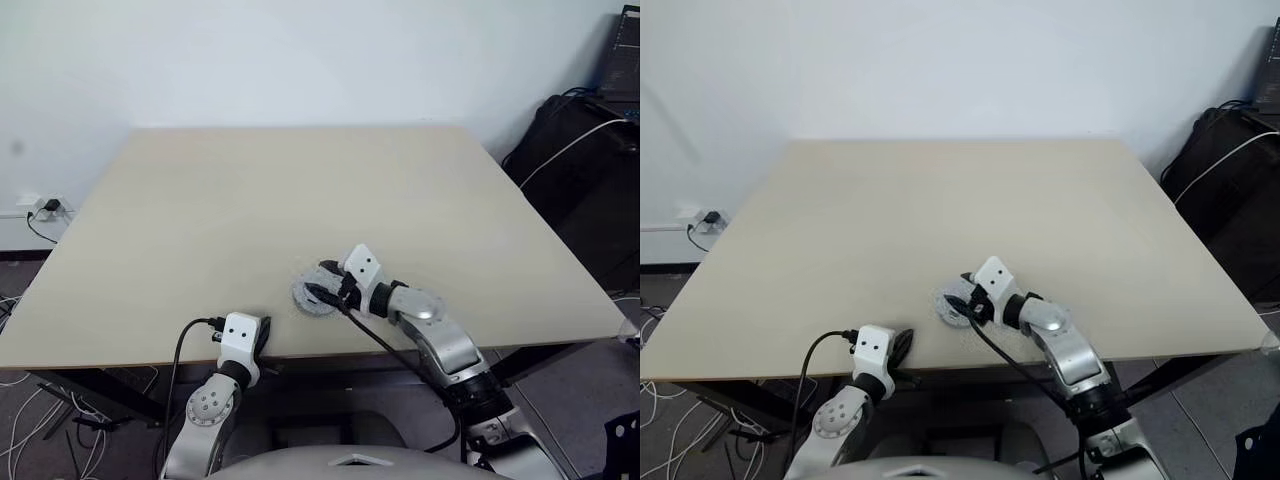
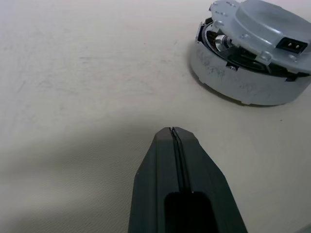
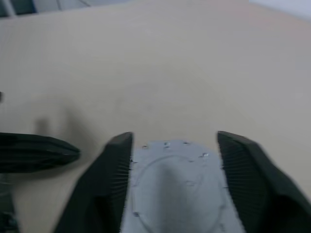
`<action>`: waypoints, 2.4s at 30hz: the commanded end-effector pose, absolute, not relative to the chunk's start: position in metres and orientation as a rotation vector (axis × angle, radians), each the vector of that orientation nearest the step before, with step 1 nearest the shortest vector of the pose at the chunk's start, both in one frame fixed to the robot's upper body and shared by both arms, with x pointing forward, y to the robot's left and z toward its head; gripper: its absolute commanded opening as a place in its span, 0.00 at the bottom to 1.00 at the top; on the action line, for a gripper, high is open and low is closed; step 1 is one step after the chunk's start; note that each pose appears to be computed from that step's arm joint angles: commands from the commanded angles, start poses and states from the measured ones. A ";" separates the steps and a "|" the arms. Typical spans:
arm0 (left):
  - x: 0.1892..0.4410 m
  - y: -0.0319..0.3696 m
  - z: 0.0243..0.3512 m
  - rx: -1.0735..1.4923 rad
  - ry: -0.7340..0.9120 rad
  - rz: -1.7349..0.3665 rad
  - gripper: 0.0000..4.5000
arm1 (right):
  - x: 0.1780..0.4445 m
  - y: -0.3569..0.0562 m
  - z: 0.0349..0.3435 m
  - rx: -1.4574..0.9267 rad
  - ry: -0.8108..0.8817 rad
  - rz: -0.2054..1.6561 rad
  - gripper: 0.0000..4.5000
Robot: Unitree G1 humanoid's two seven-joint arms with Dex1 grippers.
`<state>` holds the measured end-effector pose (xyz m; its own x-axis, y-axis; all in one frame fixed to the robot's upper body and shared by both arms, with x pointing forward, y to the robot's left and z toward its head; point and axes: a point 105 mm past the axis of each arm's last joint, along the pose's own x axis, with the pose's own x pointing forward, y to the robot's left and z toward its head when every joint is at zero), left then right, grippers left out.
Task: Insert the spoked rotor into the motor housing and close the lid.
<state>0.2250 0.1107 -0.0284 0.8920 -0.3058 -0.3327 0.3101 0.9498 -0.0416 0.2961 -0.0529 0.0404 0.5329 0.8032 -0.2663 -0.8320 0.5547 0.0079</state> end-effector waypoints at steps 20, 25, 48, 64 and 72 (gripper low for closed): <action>0.229 0.114 -0.012 0.012 0.282 -0.292 0.00 | 0.313 -0.053 0.020 -0.072 0.367 0.974 1.00; 0.229 0.114 -0.012 0.010 0.282 -0.293 0.00 | 0.309 -0.055 0.017 -0.108 0.363 0.990 1.00; 0.230 0.112 -0.012 0.008 0.281 -0.300 0.00 | 0.313 -0.043 0.020 -0.095 0.336 0.919 0.72; 0.229 0.113 -0.013 0.009 0.284 -0.298 0.00 | 0.311 -0.038 0.011 -0.211 0.414 0.908 0.72; 0.229 0.114 -0.013 0.009 0.284 -0.296 0.00 | 0.313 -0.038 0.010 -0.244 0.443 0.896 0.72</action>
